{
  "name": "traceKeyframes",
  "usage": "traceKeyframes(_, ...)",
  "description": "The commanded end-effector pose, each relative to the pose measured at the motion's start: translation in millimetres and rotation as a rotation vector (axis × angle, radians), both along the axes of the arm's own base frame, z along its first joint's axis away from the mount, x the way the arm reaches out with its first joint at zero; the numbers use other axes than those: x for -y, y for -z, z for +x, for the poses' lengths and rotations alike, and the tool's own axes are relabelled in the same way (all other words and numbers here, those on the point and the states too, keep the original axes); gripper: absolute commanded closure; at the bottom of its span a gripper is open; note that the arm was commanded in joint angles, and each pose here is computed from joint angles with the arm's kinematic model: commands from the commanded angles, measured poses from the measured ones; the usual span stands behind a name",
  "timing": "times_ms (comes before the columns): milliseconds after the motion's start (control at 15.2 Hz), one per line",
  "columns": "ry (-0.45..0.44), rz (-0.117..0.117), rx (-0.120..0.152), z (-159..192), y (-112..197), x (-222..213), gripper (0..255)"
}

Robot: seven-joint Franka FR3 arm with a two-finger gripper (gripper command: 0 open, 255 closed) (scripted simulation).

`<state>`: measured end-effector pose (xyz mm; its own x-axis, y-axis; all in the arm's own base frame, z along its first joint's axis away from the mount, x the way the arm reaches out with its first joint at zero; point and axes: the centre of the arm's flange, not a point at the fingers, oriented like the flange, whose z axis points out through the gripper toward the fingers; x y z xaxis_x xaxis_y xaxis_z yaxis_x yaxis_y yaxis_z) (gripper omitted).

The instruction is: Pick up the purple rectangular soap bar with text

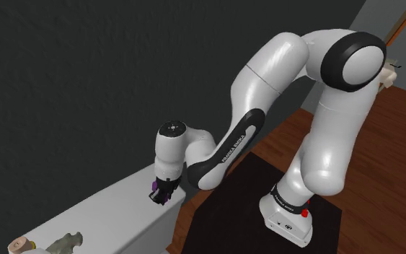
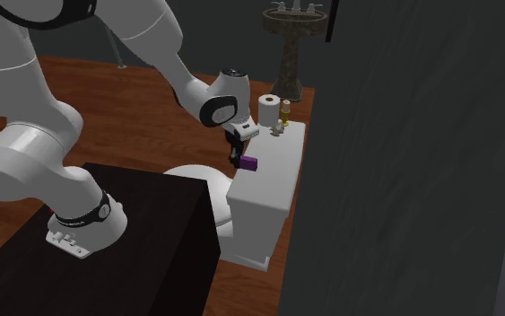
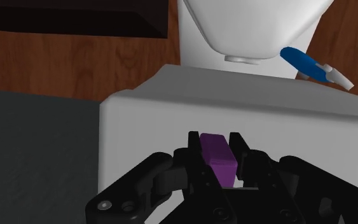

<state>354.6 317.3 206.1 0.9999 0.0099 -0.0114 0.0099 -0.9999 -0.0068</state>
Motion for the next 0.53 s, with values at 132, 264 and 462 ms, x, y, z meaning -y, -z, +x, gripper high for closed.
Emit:
traceKeyframes(132, 0.0, 0.0, -0.001, 0.6, -20.6, 1.1, 255)
traceKeyframes(264, 0.0, 0.0, -0.001, 0.6, -31.2, 1.1, 255)
traceKeyframes(462, 0.0, 0.0, -0.001, 0.6, -37.2, 1.1, 255)
